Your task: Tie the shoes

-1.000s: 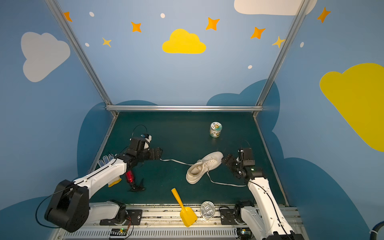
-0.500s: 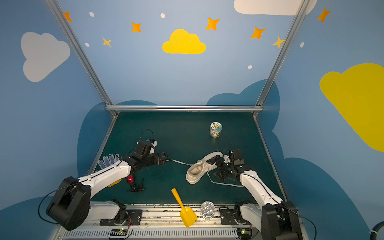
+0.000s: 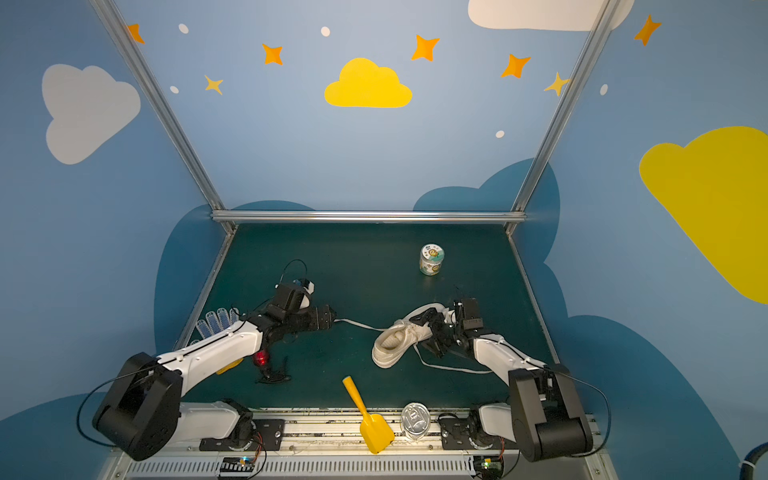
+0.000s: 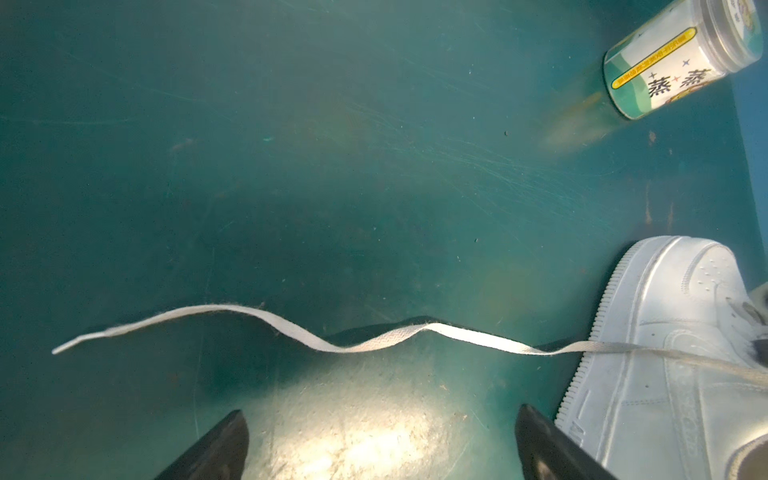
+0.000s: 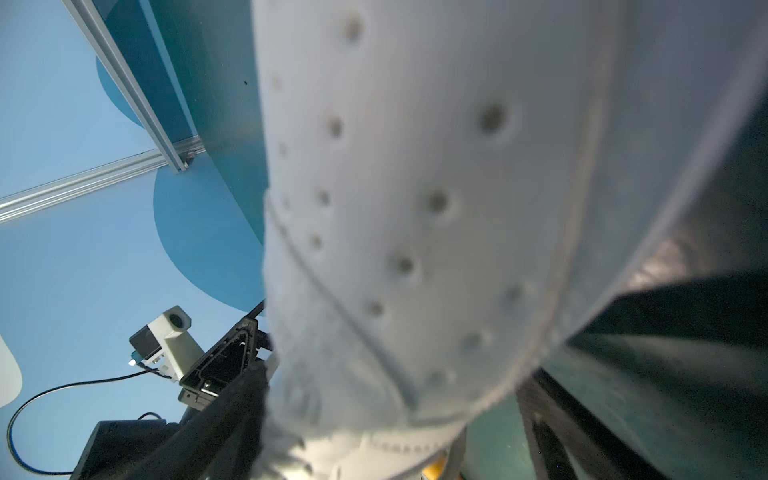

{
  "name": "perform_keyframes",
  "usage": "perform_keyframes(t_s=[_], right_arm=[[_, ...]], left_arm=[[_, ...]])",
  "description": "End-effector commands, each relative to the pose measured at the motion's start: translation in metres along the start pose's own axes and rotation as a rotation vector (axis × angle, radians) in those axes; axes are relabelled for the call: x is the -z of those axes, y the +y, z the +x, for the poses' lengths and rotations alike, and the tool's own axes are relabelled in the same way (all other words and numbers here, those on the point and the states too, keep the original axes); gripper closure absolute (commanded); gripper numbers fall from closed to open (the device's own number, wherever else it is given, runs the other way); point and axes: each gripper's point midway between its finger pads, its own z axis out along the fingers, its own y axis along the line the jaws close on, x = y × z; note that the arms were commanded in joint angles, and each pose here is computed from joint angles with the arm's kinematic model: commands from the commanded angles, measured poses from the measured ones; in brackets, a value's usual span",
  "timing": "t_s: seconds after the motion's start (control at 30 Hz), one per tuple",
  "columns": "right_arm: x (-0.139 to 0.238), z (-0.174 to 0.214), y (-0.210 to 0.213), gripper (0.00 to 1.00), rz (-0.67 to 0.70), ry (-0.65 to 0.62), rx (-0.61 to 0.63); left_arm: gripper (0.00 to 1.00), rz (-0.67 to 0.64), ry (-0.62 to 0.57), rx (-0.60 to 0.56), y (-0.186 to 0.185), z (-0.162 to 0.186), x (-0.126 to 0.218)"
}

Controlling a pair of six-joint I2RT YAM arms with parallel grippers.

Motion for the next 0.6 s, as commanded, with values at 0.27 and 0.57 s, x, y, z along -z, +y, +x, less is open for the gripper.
perform_keyframes(t_s=[0.27, 0.57], right_arm=[[-0.035, 0.003, 0.040, 0.08, -0.100, 0.188, 0.137], [-0.064, 0.006, 0.069, 0.08, -0.140, 0.238, 0.159]], left_arm=[[0.01, -0.034, 0.007, -0.098, -0.015, -0.011, 0.003], [0.01, -0.051, 0.005, -0.096, -0.010, -0.008, 0.010]])
